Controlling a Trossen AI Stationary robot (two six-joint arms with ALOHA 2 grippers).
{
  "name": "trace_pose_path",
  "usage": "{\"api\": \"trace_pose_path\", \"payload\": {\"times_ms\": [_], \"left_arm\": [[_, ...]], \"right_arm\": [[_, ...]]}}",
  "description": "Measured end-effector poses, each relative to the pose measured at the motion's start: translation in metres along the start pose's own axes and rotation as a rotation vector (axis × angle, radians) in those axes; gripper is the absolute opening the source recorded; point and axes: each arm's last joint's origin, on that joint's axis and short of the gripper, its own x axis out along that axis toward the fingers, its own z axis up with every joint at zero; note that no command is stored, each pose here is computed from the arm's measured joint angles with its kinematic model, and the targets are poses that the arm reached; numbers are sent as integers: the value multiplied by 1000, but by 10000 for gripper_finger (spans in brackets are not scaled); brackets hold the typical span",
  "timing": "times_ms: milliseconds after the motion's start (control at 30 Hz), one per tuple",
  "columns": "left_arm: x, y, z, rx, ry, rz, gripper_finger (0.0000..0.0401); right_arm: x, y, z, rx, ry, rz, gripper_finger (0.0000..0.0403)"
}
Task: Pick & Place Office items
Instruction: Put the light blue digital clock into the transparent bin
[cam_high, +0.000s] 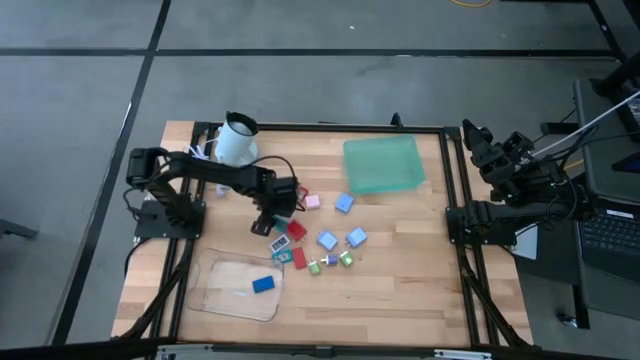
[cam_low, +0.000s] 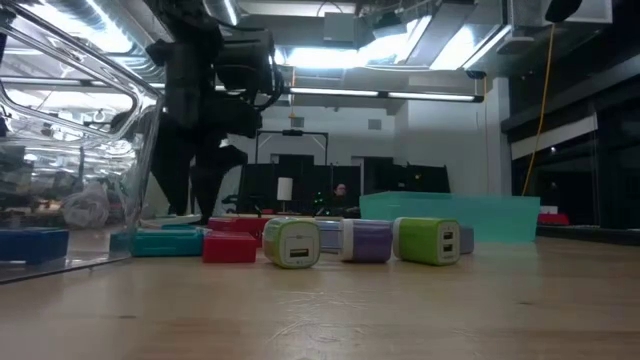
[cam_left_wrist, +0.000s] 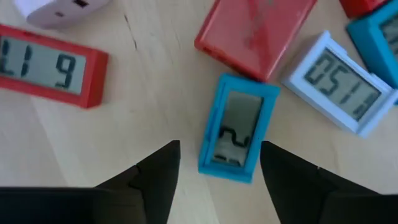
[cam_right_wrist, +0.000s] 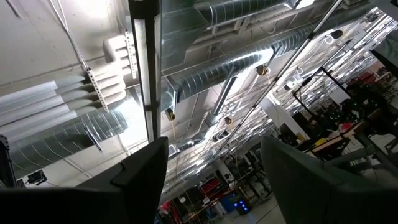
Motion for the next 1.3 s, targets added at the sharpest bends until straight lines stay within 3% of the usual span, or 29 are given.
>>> {"api": "trace_pose_path", "payload": {"times_ms": [267,567,700,800,933,1167,1300], "left_arm": [[4,-4,6,46,-14,28,263],[16,-20,-2,115,30,53,261],[24,-22,-5,100,26,142,261],[26,-23,-8,73,16,150,259],[30,-24,-12,21,10,115,237],[32,-28,-15,-55,15,86,150],[29,-21,-16,-208,26,78,150]], "right_arm": [[0,-1,-3,-15,26,-8,261],[0,-2,-5,-29,50,-15,261],[0,-2,-5,-29,50,-15,261],[0,-2,-5,-29,50,-16,261],[0,-2,-5,-29,50,-16,261],[0,-2,-5,-30,49,-19,261],[0,-2,-5,-31,49,-19,261]]}}
